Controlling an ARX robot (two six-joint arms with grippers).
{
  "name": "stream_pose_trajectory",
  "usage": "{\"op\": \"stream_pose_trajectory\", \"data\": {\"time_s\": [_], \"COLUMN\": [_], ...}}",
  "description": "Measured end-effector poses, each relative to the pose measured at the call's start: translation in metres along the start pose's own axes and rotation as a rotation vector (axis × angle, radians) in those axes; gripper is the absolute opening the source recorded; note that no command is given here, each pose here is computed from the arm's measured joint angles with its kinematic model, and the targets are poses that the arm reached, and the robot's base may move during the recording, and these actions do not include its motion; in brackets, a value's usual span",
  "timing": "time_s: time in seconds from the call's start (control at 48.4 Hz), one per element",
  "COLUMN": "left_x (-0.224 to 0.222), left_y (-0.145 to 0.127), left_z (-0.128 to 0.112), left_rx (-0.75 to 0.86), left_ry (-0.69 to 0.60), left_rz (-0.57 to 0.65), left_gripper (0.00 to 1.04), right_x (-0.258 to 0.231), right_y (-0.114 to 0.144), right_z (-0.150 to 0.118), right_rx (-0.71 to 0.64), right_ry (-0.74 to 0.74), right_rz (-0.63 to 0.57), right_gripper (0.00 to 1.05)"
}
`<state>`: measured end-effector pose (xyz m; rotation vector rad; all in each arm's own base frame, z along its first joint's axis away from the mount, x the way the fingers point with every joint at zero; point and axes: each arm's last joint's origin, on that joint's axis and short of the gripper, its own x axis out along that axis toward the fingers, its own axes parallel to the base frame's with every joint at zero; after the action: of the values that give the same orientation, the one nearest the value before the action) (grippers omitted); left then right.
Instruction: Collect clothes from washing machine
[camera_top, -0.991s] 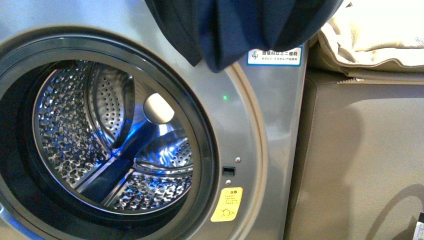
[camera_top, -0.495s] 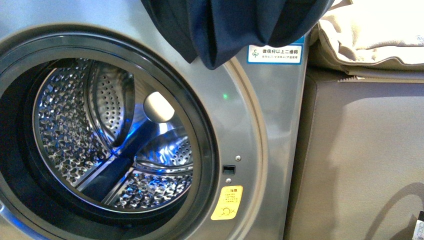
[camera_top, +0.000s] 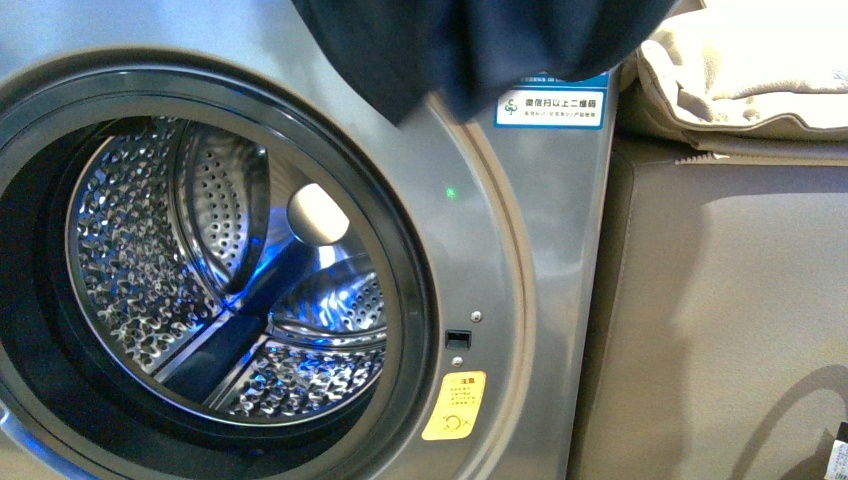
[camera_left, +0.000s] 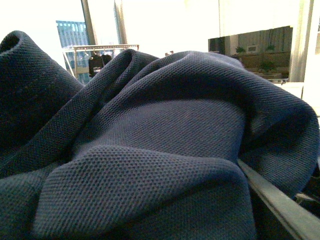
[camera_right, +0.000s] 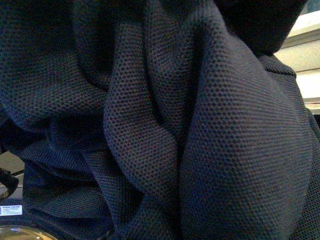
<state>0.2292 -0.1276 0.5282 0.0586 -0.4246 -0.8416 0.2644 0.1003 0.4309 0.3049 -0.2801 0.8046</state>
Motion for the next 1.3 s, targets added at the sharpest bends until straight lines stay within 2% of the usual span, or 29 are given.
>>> {"op": "stream_pose_trajectory", "data": {"time_s": [0.227, 0.392, 0.578, 0.888, 1.073, 1.3], "left_x": [0.0, 0.0, 0.0, 0.0, 0.0, 0.0], "left_y": [0.0, 0.0, 0.0, 0.0, 0.0, 0.0], "left_z": [0.0, 0.001, 0.001, 0.001, 0.001, 0.001], "left_rx": [0.001, 0.002, 0.002, 0.002, 0.002, 0.002], "left_ry": [-0.001, -0.002, -0.003, -0.003, -0.003, -0.003], "left_rz": [-0.001, 0.0, 0.0, 0.0, 0.0, 0.0], "left_gripper": [1.0, 0.98, 0.98, 0.98, 0.98, 0.98], "right_x": [-0.011, -0.045, -0.083, -0.156, -0.216, -0.262], "right_y": [-0.015, -0.029, -0.037, -0.039, -0.056, -0.093], "right_z": [0.012, 0.039, 0.058, 0.083, 0.067, 0.03], "right_rx": [0.019, -0.011, -0.05, -0.138, -0.124, 0.009], "right_ry": [-0.038, -0.12, -0.171, -0.173, -0.061, 0.015], "right_rz": [-0.082, -0.173, -0.218, -0.32, -0.479, -0.672], "right_gripper": [0.06, 0.06, 0.06, 0.06, 0.06, 0.06]}}
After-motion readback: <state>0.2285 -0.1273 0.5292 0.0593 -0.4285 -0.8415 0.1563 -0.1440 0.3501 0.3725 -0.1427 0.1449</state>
